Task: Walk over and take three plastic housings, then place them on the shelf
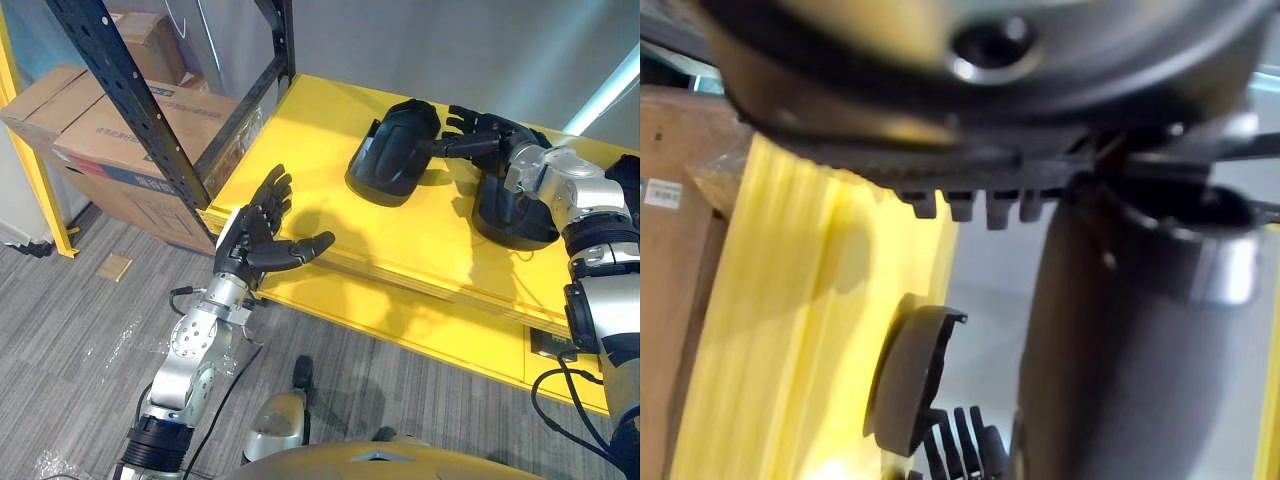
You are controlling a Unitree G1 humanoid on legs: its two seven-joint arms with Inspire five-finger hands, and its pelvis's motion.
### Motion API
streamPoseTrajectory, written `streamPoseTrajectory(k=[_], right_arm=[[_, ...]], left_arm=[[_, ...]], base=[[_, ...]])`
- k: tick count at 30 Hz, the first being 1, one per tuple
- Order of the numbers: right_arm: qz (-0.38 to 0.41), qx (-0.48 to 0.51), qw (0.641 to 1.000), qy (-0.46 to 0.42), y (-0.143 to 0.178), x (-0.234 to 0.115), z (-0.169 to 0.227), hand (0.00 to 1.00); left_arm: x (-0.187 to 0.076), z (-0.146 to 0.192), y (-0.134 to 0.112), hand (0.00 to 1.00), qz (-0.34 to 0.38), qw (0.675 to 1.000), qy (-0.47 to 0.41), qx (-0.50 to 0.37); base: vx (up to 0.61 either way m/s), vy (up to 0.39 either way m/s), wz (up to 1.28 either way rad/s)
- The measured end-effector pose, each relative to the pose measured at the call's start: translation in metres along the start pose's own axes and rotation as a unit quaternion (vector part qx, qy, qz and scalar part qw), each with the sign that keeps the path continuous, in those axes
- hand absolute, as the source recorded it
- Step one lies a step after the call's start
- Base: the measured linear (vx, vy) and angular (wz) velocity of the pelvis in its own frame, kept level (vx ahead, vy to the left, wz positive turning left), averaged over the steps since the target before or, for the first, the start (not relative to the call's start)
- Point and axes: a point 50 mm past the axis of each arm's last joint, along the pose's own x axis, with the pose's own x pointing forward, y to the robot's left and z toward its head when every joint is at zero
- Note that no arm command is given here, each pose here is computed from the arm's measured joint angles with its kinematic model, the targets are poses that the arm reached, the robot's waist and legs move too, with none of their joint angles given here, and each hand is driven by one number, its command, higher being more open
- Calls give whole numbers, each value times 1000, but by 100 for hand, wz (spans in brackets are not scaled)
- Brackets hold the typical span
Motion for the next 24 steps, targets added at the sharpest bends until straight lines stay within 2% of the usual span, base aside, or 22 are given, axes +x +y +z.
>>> streamPoseTrajectory(k=[24], right_arm=[[2,11,1000,11,-2,0,-6,100]], left_arm=[[-2,9,8,100,20,1000,-20,13]], base=[[-6,-9,2]])
